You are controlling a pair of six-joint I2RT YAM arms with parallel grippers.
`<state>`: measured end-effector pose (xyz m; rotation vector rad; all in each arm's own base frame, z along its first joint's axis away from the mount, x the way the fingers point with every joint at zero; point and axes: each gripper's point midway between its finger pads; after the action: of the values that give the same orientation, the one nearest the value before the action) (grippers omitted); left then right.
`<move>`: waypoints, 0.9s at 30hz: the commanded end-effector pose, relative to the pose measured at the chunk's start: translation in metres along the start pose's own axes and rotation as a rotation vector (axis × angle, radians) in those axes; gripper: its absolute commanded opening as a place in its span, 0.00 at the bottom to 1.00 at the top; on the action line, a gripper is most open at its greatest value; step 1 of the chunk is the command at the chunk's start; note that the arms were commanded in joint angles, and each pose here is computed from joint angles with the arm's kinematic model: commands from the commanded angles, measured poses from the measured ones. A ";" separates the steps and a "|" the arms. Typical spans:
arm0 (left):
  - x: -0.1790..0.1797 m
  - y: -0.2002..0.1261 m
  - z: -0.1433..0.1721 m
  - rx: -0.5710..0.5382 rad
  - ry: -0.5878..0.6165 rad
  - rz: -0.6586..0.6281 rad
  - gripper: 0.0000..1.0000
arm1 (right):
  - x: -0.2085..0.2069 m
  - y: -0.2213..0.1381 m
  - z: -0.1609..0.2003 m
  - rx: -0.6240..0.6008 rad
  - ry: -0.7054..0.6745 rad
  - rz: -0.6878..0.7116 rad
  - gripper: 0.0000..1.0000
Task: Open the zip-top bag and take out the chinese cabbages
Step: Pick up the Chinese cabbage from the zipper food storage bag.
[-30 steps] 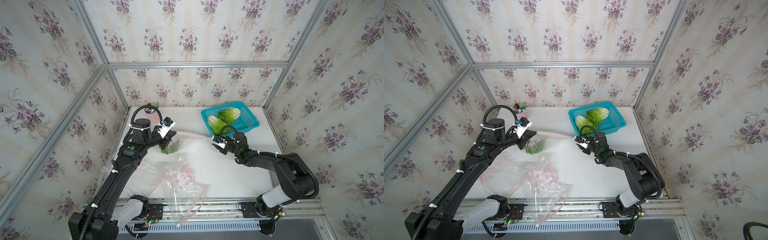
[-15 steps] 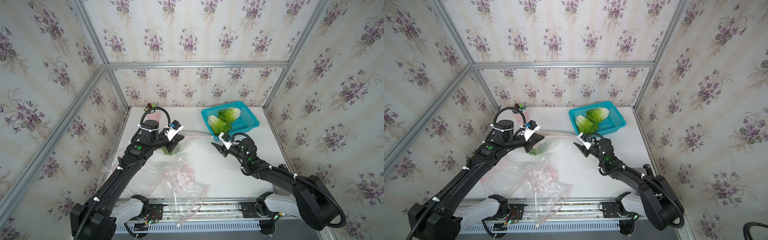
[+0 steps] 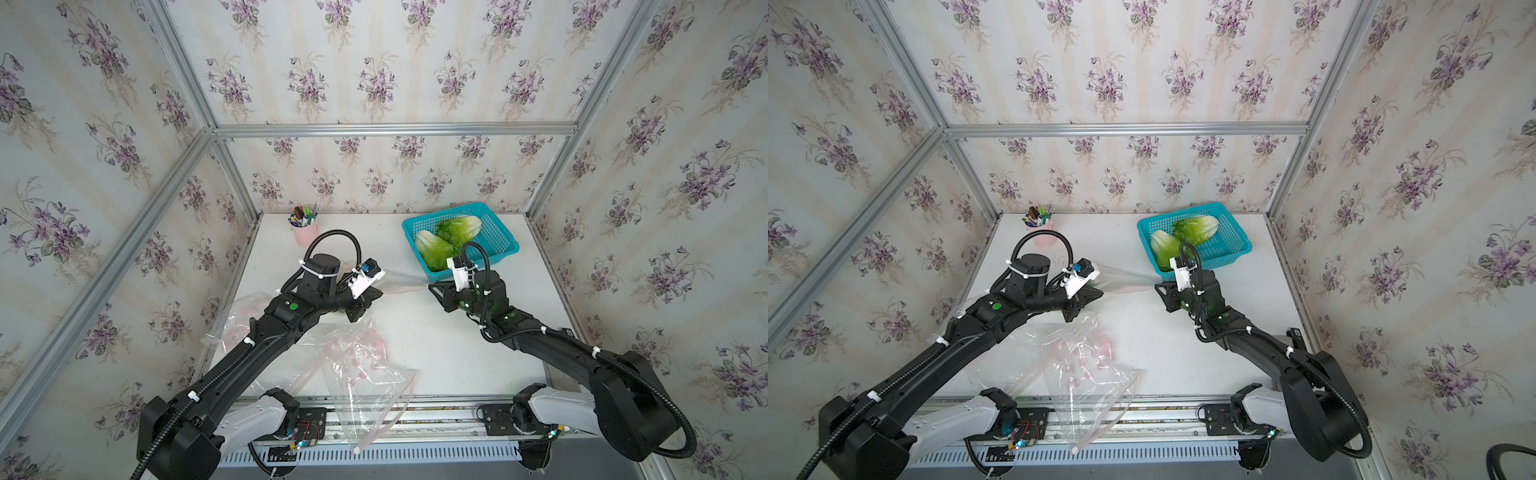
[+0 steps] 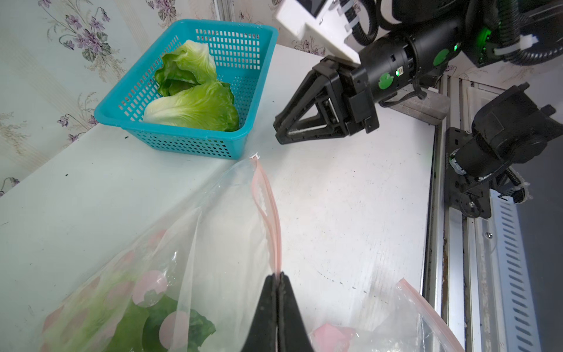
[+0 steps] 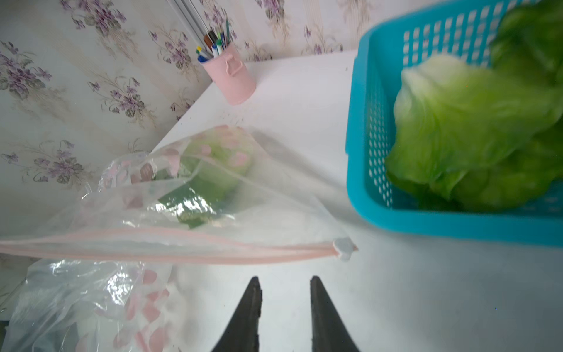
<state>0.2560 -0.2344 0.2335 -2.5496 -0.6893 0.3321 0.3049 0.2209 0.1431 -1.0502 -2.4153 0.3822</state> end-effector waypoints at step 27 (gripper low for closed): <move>-0.005 0.007 0.007 0.038 0.011 -0.017 0.00 | 0.017 0.043 0.021 0.116 0.097 -0.110 0.09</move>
<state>0.2515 -0.2392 0.2205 -2.4962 -0.6910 0.3349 0.3057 0.2555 0.1054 -0.8706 -2.3019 0.4528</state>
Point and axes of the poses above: each gripper's point midway between its finger pads, its own y axis out along the fingers, its own x axis along the line the jaws close on, z = x × y, and after that the axes turned 8 degrees about -y, right-handed
